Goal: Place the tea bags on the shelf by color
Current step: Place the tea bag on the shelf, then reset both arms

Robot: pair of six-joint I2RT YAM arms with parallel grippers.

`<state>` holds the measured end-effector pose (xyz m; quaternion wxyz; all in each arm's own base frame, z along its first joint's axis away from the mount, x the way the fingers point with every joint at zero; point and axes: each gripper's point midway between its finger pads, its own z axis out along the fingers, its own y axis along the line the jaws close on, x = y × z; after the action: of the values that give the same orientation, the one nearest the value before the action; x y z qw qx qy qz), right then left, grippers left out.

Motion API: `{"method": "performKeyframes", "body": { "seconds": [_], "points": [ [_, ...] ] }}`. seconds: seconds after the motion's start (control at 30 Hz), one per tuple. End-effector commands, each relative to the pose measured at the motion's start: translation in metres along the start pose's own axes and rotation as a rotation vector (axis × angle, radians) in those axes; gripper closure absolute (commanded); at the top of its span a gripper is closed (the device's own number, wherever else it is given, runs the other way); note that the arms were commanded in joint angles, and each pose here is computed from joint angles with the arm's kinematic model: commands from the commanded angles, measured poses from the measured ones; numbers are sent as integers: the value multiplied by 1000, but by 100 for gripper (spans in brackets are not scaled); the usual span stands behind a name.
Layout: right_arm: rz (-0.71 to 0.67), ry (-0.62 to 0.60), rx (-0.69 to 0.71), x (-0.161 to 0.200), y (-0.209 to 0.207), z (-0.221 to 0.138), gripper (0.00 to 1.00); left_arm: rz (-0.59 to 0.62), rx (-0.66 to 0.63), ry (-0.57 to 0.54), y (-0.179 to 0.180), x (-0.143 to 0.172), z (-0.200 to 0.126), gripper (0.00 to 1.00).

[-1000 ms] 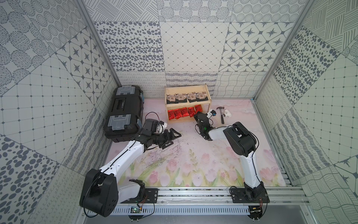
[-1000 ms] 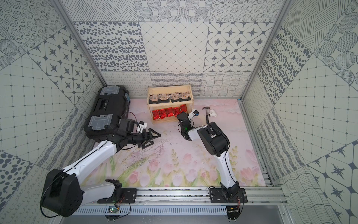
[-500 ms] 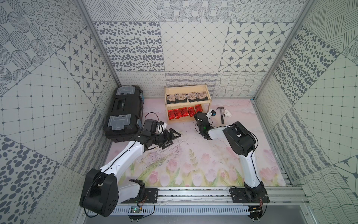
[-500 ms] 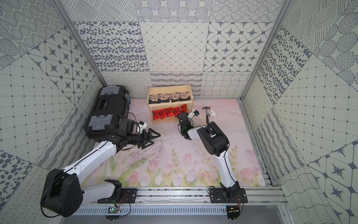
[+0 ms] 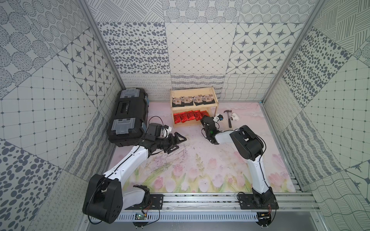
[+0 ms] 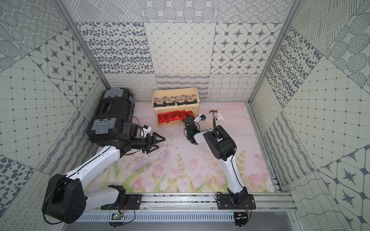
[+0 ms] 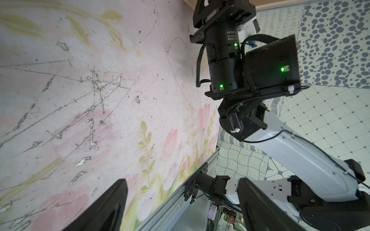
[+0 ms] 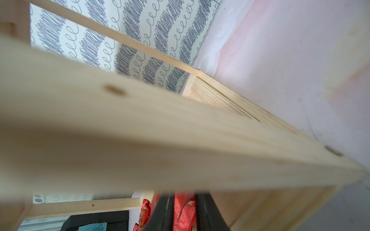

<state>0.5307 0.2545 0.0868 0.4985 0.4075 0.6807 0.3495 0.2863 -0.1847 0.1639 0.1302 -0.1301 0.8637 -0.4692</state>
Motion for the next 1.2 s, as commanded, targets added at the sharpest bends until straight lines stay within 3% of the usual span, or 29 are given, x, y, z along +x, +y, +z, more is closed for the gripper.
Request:
{"method": "performKeyframes", "body": {
  "seconds": [0.0, 0.17, 0.53, 0.67, 0.73, 0.8, 0.87, 0.93, 0.97, 1.07, 1.17],
  "points": [
    [-14, 12, -7, -1, 6, -5, 70, 20, 51, -1, -9, -3, -1, 10],
    [-13, 14, 10, -3, 5, -12, 59, 19, 56, -8, -10, -6, -3, 9],
    [-88, 121, 25, 6, 19, -46, 46, 45, -26, -69, -1, -14, -11, 9],
    [-220, 222, 48, 33, 14, -91, 40, 119, -153, -191, 8, -25, -32, 6],
    [-339, 247, 37, 39, 12, -123, 36, 173, -252, -307, 14, -34, -48, 2],
    [-460, 203, -73, 22, 39, -158, 34, 224, -394, -493, 26, -51, -72, 0],
    [-530, 175, -133, -1, 39, -176, 32, 225, -507, -666, 48, -66, -89, 0],
    [-544, 82, -147, -38, 37, -188, 34, 350, -582, -790, 53, -82, -99, 1],
    [-580, 4, -150, -61, 33, -192, 34, 444, -640, -814, 57, -89, -100, 0],
    [-778, -160, -194, -123, 22, -210, 36, 756, -782, -734, 72, -98, -82, 0],
    [-1021, -149, -31, -169, -1, -209, 34, 840, -831, -672, 101, -102, -64, 1]
  ]
}}
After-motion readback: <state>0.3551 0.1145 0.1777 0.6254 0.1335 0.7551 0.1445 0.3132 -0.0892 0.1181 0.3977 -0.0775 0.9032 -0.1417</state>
